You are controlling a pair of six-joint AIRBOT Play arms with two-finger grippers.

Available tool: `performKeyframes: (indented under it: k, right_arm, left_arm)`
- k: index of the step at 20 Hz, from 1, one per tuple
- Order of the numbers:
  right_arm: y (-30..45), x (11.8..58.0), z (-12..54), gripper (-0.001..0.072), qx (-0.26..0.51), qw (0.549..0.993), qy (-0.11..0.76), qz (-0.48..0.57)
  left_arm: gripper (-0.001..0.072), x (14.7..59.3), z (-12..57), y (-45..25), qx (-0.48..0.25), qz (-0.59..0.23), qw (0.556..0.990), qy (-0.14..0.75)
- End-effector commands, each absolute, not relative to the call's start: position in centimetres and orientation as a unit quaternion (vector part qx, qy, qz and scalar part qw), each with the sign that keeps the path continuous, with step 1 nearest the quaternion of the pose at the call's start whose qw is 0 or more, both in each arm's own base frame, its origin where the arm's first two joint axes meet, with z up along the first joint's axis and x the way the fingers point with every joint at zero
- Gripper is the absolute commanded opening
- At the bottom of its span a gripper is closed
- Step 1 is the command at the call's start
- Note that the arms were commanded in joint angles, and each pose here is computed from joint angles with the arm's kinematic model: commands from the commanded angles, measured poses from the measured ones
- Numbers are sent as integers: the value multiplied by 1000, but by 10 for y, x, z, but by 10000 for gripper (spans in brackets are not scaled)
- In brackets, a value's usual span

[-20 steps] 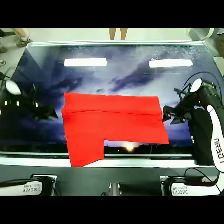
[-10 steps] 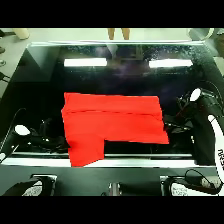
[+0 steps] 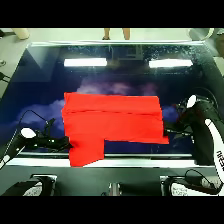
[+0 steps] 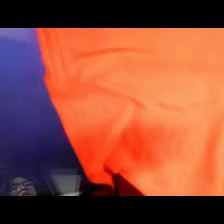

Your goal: Fold the shirts.

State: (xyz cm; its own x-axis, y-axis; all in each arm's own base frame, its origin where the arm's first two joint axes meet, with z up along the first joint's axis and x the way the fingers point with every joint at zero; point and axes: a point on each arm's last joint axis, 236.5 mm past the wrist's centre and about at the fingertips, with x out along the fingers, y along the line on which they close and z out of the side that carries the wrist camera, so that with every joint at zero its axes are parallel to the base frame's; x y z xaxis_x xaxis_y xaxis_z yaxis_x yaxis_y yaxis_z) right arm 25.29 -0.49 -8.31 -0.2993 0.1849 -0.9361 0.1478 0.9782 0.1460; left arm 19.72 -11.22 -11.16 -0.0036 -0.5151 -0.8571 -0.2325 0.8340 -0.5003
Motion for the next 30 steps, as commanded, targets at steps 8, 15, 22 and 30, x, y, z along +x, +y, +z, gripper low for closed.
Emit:
performKeyframes:
  k: [8, 15, 22, 30]
  right_arm:
    - [9, 249, -118, 400, 133, 588, 798, 19]
    - [18, 303, -68, 21, 143, 664, 732, 52]
    - [20, 440, -37, 22, 144, 776, 613, 25]
    - [24, 491, -79, 23, 180, 765, 619, 18]
  left_arm:
    - [30, 204, -110, -112, -262, -110, 665, 691]
    - [24, 299, -15, -105, -223, -148, 768, 581]
    - [23, 416, 17, -93, -225, -139, 802, 536]
    - [24, 513, -14, -78, -245, -122, 801, 533]
